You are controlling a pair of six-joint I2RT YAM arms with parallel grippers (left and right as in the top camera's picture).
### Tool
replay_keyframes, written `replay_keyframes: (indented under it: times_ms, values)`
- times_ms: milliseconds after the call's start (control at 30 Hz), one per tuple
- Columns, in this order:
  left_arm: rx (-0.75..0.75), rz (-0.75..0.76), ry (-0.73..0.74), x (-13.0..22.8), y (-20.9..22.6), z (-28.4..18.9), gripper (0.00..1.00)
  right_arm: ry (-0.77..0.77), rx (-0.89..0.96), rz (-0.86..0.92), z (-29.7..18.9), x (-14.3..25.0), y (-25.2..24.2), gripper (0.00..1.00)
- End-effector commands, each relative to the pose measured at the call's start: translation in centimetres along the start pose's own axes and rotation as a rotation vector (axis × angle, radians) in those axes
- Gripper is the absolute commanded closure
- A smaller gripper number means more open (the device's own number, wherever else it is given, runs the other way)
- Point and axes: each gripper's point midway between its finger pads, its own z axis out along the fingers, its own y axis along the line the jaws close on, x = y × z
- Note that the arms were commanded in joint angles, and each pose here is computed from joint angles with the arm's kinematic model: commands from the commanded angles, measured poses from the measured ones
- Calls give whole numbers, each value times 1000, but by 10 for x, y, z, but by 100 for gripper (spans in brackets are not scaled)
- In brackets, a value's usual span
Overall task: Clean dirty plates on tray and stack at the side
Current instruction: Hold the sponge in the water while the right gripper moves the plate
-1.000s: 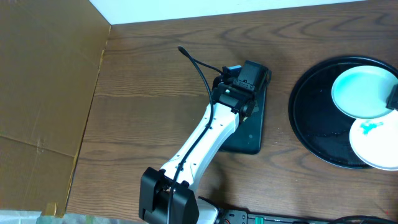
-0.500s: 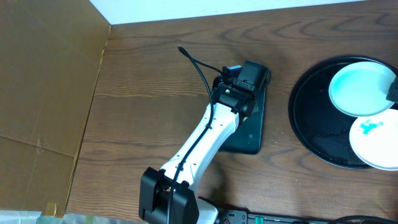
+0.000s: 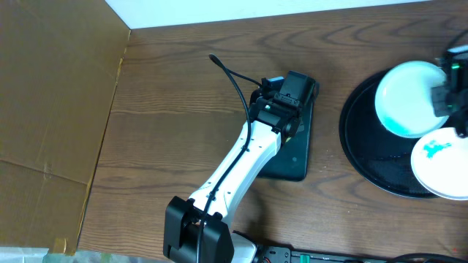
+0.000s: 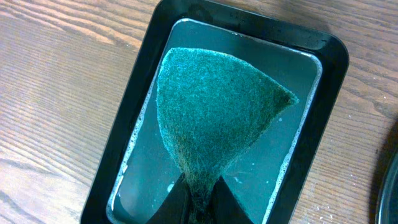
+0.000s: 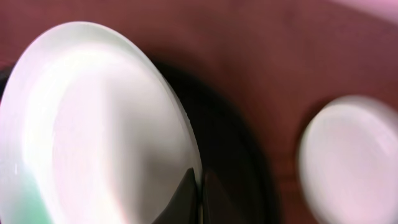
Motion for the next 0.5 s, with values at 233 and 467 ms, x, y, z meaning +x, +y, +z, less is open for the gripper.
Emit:
replay_keyframes:
  times_ms: [233, 467]
  values:
    - [-9, -38, -3, 0, 3, 2, 93, -151, 610, -539, -90, -69, -1, 99]
    - [-9, -38, -3, 0, 3, 2, 92, -168, 715, -752, -121, -90, 21, 99]
